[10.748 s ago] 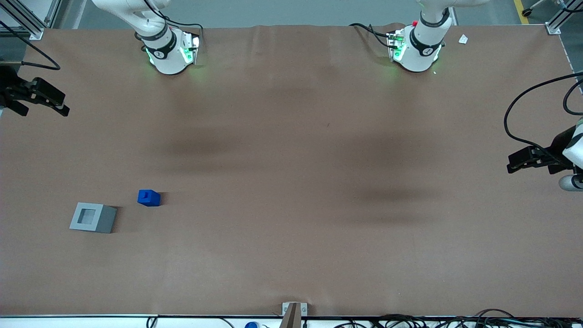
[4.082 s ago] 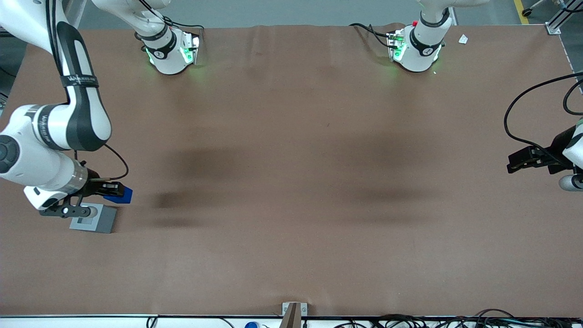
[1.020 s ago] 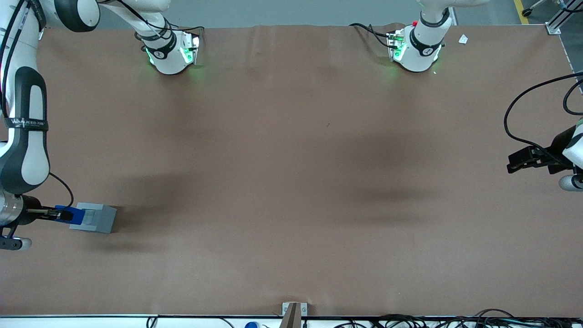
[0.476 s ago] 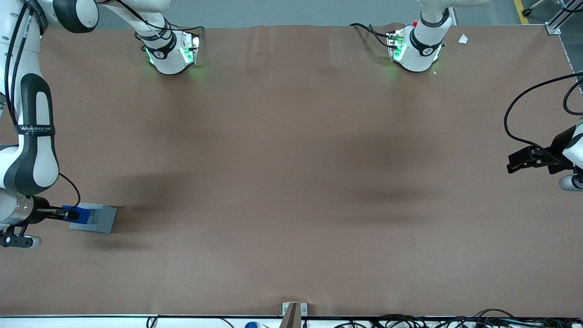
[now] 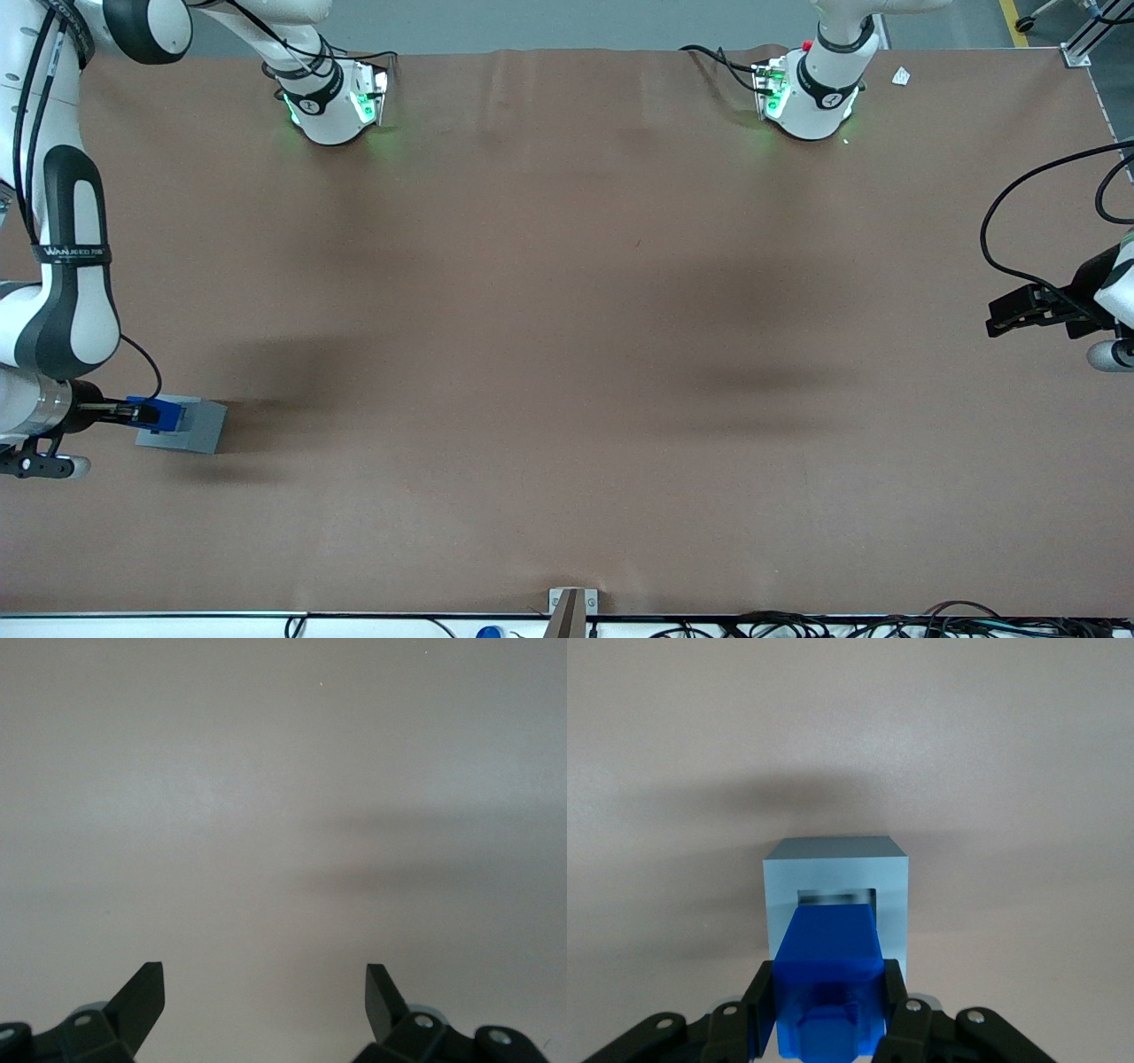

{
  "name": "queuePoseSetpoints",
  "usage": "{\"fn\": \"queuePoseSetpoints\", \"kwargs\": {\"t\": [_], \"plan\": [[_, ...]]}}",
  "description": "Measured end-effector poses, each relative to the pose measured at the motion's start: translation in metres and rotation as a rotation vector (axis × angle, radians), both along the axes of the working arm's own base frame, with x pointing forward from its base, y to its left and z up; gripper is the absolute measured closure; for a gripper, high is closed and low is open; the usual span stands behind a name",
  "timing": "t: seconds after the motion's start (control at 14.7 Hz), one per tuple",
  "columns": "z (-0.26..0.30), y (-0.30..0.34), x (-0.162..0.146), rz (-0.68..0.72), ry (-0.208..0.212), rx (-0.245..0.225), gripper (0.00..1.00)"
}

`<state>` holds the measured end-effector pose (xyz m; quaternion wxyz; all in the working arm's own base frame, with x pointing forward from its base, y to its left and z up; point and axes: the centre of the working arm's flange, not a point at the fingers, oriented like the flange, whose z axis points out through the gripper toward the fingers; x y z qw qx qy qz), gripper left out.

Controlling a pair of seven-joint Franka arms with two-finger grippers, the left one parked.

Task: Insert blue part into gray base with right arm
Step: 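Lower the blue block into the gray base's square hole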

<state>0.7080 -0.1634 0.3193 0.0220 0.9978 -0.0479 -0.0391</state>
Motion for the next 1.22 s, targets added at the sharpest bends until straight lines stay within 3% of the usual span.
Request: {"fn": "queuePoseSetpoints", "kwargs": {"t": [1.22], "plan": [[-0.0014, -0.0046, -0.0022, 0.011, 0.006, 0.003, 0.49]]}}
